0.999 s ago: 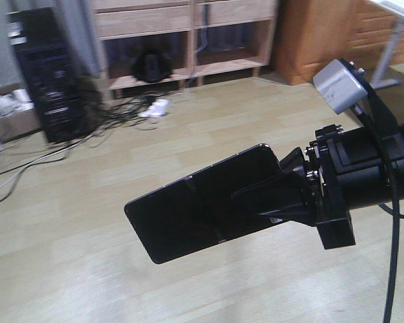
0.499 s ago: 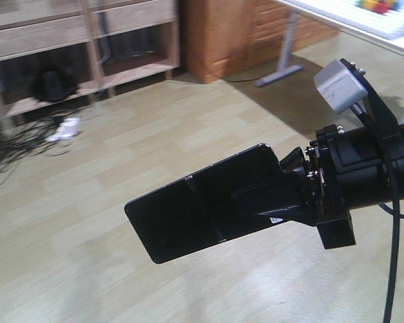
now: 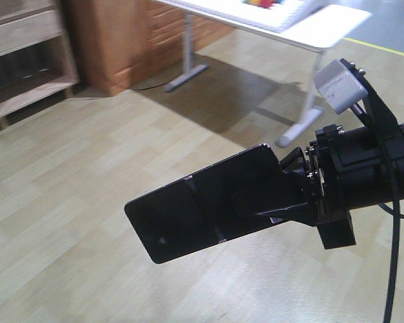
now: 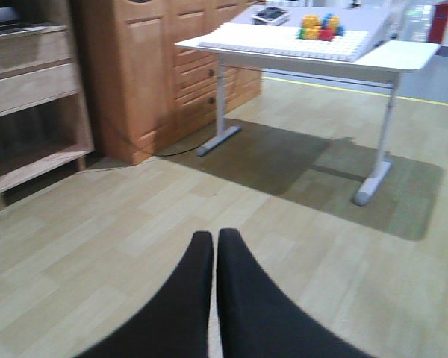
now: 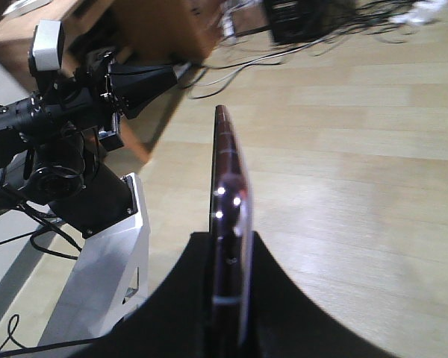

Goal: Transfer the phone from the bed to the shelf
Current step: 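Carry the phone in the right gripper toward the white desk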

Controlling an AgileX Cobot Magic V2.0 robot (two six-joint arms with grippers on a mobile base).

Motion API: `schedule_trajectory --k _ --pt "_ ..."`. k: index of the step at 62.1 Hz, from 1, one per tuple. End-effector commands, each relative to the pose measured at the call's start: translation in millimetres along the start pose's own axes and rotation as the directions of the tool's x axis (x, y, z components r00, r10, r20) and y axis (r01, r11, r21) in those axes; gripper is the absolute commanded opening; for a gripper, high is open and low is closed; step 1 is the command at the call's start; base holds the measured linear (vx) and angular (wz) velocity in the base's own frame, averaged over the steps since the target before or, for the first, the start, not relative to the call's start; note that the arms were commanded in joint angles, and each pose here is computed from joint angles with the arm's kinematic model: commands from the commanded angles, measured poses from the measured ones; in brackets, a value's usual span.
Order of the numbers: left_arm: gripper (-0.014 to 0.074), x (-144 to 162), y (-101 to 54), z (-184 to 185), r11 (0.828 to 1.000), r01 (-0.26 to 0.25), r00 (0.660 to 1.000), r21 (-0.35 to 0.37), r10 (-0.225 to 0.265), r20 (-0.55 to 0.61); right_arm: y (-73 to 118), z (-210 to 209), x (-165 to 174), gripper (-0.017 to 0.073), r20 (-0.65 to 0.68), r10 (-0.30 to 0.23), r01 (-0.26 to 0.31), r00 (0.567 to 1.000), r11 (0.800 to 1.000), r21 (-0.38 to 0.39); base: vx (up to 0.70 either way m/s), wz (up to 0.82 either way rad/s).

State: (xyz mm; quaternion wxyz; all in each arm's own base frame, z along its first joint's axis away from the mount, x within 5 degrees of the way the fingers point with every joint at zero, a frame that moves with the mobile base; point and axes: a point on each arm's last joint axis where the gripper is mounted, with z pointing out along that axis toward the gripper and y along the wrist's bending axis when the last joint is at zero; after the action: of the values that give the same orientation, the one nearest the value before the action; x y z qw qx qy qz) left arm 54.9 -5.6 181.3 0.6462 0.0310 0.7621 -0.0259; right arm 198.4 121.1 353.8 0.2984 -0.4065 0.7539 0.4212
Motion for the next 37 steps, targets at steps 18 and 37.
schedule_trajectory --k 18,37 --pt "0.0001 -6.0 0.6 -0.3 1.0 0.012 0.997 -0.004 -0.012 0.075 18.1 -8.4 -11.1 -0.0001 0.069 -0.018 0.025 0.997 0.996 -0.09 0.23 -0.56" --pt "0.0001 -6.0 0.6 -0.3 1.0 0.012 0.997 -0.004 -0.012 0.075 18.1 -8.4 -11.1 -0.0001 0.069 -0.018 0.025 0.997 0.996 -0.09 0.23 -0.53"
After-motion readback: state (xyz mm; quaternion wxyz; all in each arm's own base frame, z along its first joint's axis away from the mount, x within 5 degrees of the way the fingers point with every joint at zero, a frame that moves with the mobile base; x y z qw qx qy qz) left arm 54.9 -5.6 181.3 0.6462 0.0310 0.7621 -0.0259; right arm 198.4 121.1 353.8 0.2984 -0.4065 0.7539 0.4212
